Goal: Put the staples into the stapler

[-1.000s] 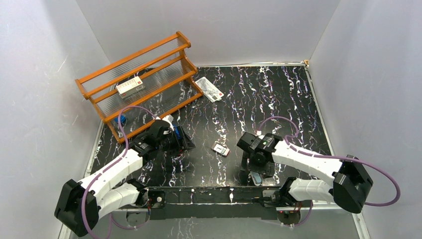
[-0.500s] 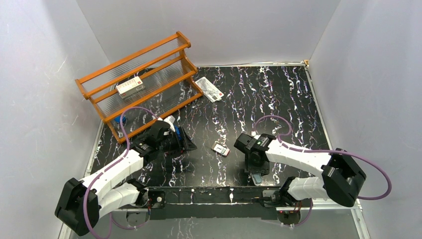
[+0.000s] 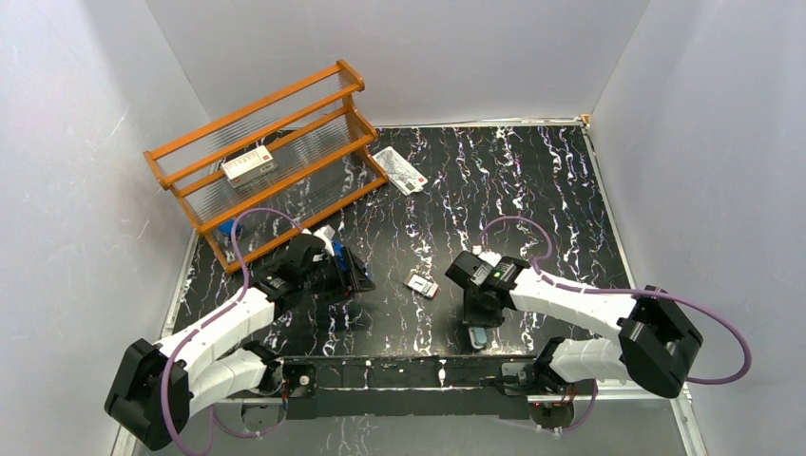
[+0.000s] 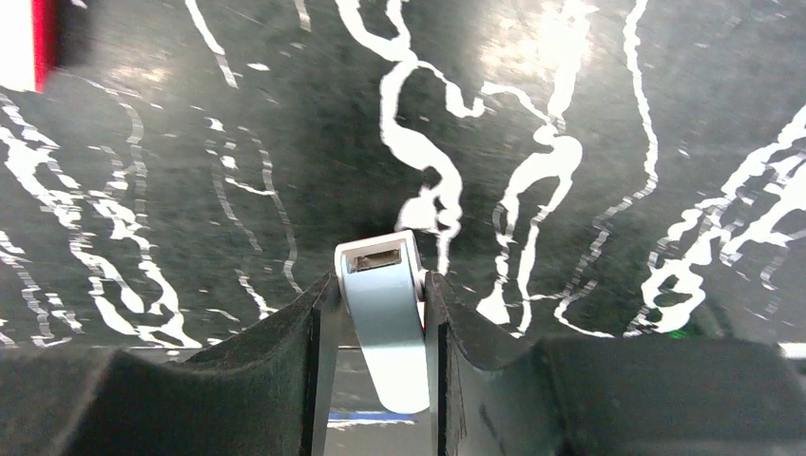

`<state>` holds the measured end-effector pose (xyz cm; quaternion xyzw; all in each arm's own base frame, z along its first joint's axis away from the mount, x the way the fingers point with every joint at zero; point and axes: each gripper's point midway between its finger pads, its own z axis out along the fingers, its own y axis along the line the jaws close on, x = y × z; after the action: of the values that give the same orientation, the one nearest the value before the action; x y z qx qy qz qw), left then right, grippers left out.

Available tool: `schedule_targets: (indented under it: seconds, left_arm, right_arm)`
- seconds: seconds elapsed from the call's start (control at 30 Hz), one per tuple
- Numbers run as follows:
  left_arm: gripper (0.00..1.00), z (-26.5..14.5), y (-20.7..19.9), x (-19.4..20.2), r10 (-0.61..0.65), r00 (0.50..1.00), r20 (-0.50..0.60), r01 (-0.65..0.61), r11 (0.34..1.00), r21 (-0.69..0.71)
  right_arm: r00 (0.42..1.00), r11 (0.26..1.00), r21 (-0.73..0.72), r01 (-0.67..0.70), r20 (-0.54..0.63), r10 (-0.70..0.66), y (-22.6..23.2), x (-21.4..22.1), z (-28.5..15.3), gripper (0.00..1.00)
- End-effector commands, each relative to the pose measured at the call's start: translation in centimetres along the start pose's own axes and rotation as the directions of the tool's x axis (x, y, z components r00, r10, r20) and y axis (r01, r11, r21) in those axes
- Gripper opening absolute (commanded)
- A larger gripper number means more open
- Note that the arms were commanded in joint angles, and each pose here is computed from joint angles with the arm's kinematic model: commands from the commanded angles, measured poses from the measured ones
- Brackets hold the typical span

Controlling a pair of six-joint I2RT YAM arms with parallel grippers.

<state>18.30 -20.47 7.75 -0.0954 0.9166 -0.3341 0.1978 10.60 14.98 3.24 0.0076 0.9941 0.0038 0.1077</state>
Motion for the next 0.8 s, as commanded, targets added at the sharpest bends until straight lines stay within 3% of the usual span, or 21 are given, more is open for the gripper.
schedule_targets:
  seconds: [0.0, 0.17, 0.3, 0.5, 0.77]
  left_arm:
    - [0.63, -0.2, -0.9, -0.1, 0.011, 1.000, 0.002, -0.011, 0.999, 0.052]
    - [0.63, -0.1, -1.1, 0.2, 0.004, 1.000, -0.013, -0.003, 0.998, 0.067]
    - [0.63, -0.1, -1.3, 0.5, 0.001, 1.000, -0.026, 0.001, 0.996, 0.086]
    - [0.63, -0.1, -1.3, 0.7, 0.011, 0.999, -0.036, -0.007, 0.995, 0.098]
    - [0.63, 0.2, -1.3, 0.7, 0.018, 0.999, -0.040, -0.014, 0.995, 0.095]
  right_arm:
    - [0.993, 0.981, -0.176, -0.082, 0.069, 0.096, 4.8, -2.8, -0.8, 0.42]
    - [0.991, 0.989, -0.091, -0.116, 0.063, 0.122, 5.9, -4.3, 0.3, 0.42]
    - [0.995, 0.999, -0.002, -0.049, 0.086, 0.049, 5.7, -5.5, 0.6, 0.43]
    - [0.998, 1.000, 0.005, 0.016, 0.056, -0.017, 5.6, -5.3, -0.2, 0.74]
    - [0.998, 0.996, -0.069, 0.051, -0.034, -0.054, 4.1, -2.1, -1.9, 0.74]
